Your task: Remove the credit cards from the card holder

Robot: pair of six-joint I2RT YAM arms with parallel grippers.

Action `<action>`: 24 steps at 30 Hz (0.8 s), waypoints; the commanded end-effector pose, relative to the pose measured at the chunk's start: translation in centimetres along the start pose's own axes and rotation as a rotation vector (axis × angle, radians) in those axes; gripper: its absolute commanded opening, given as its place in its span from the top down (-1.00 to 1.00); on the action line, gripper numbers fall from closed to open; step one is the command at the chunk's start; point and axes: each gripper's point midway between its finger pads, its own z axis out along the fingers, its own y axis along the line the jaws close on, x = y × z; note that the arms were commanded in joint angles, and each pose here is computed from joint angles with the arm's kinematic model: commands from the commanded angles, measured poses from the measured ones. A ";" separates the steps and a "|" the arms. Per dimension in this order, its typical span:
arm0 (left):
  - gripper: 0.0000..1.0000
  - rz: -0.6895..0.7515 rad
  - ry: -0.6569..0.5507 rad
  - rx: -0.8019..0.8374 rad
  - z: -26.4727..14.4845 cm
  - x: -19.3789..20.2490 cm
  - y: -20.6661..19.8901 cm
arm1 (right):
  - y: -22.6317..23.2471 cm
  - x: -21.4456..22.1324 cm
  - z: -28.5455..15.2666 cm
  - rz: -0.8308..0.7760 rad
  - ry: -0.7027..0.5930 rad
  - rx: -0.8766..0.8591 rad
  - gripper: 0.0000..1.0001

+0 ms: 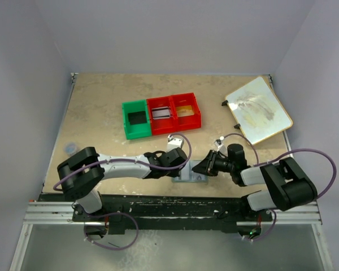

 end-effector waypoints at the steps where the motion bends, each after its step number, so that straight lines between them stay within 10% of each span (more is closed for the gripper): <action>1: 0.88 0.025 0.016 0.000 0.3 0.7 0.2 | 0.8 0.4 0.3 -0.037 0.035 -0.030 0.51; 24: 1.00 0.058 0.042 -0.012 0.6 1.9 0.0 | -0.6 1.6 2.3 0.105 0.024 0.021 0.60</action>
